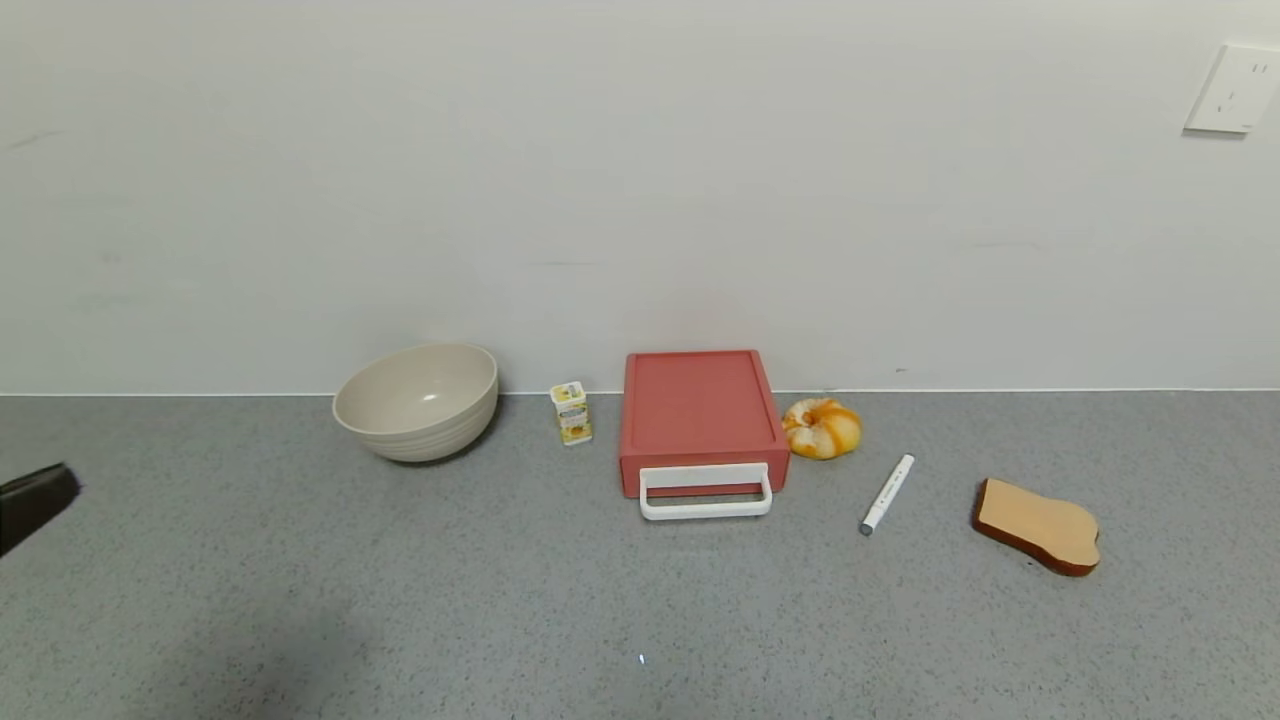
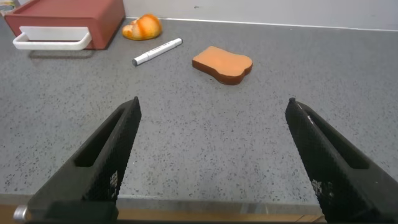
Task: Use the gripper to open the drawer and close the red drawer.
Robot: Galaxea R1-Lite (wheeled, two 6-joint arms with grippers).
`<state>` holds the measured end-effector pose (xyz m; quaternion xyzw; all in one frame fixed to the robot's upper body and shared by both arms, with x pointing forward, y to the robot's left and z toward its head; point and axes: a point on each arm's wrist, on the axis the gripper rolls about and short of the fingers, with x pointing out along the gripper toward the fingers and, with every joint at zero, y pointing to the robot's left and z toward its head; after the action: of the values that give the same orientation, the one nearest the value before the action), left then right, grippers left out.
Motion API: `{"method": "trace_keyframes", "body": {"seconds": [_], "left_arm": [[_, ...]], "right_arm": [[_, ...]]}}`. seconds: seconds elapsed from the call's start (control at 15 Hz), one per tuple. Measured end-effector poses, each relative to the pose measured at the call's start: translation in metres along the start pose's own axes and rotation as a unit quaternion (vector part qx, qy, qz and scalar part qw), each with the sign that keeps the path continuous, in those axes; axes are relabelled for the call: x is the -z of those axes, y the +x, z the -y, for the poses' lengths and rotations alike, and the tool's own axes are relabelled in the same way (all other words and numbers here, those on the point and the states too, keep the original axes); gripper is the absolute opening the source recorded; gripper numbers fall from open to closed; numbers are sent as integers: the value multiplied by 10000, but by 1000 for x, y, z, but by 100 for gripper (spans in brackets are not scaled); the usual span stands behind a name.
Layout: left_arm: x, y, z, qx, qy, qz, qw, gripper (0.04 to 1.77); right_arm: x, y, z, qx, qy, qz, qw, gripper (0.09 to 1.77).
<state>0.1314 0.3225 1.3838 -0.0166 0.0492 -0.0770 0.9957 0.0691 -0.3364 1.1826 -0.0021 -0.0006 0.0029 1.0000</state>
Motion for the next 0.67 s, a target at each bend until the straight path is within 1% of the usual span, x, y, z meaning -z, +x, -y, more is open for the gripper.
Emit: {"method": "trace_keyframes", "body": {"seconds": [0.07,0.2,0.33,0.47,0.6,0.67], "left_arm": [[5,-12,-4,-166,-11,126,9998,172],[15,-35,-10,-481,-24,255,9985,172],[24,-54,-13,-792,-54,389,9961,172],[34,-73,-12,-1183,-104,590,9912,172],[45,-88,-8,-1570,-138,829,9840,172],[51,-94,-6,-1713,-147,943,9806,172]], "right_arm": [[0,0,0,2,0,0,10000,171],[0,0,0,2,-4,0,10000,171],[0,0,0,3,-7,0,10000,171],[0,0,0,0,-5,0,10000,171],[0,0,0,0,0,0,10000,171],[0,0,0,2,-2,0,10000,171]]}}
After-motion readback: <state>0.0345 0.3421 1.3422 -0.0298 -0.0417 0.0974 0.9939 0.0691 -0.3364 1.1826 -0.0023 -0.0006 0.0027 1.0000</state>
